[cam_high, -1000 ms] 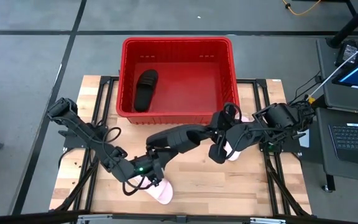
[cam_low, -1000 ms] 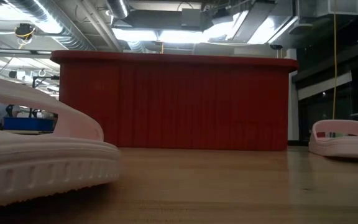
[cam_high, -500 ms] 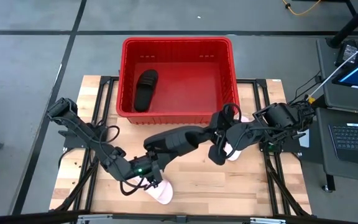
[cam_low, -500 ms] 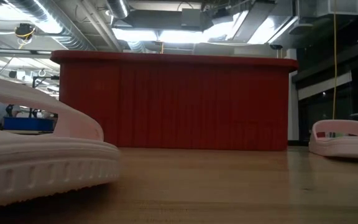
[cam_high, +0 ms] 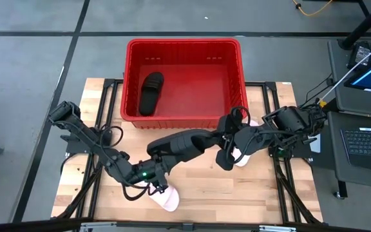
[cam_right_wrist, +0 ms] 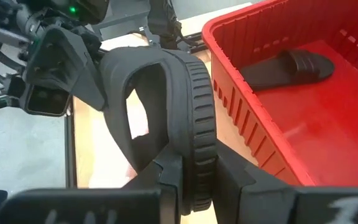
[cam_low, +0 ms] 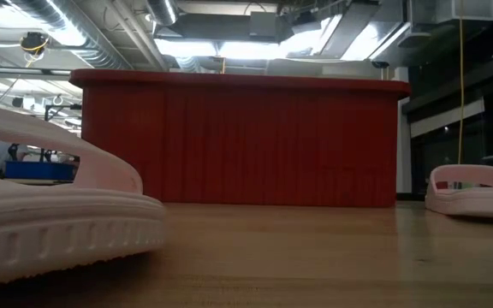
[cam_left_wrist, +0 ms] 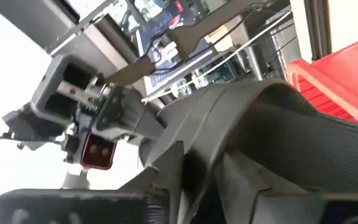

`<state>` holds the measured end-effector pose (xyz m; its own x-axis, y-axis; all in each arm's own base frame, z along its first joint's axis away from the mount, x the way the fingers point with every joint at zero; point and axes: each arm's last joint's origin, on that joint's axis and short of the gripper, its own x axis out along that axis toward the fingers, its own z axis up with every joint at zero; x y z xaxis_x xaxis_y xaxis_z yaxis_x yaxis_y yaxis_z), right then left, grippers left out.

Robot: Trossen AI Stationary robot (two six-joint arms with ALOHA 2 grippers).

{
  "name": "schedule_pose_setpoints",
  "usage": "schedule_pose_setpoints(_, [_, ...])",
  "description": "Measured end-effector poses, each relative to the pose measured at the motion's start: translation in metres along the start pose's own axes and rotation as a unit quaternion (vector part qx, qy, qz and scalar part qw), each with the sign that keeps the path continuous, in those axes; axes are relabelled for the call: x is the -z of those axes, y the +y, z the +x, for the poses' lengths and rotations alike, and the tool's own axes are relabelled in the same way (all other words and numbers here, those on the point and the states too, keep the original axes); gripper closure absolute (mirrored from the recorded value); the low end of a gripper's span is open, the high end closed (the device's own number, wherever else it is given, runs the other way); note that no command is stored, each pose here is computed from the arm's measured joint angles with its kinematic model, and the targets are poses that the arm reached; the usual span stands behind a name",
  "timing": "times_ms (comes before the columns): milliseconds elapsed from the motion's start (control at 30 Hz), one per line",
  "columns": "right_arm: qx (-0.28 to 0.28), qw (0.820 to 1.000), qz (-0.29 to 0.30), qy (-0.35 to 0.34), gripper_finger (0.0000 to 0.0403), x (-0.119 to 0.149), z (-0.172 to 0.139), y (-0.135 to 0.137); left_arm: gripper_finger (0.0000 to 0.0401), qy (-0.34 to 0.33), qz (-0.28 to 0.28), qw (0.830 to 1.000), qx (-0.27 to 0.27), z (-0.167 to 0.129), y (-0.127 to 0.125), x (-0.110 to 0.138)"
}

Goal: Pick and place slides into bin
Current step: Put the black slide into the red container

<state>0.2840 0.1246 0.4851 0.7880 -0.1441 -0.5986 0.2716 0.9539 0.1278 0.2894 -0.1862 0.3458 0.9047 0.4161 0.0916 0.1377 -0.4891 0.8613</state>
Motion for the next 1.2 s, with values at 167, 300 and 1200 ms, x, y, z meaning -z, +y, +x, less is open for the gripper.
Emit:
schedule_pose_setpoints(167, [0.003, 1.000, -0.005, -0.002, 0.0350, 0.000, 0.000, 0.000, 0.0385, 0.019, -0.023, 0.999, 0.016, 0.005, -0.003, 0.003])
schedule_pose_setpoints(300, [0.010, 1.000, -0.015, -0.004, 0.0350, 0.000, 0.000, -0.001, 0.0391, 0.033, -0.023, 0.999, 0.036, 0.009, -0.010, 0.003])
schedule_pose_setpoints(1200, [0.044, 0.998, -0.037, 0.032, 0.0244, 0.004, -0.014, -0.024, 0.0395, 0.084, -0.114, 0.989, 0.043, 0.010, -0.003, 0.031])
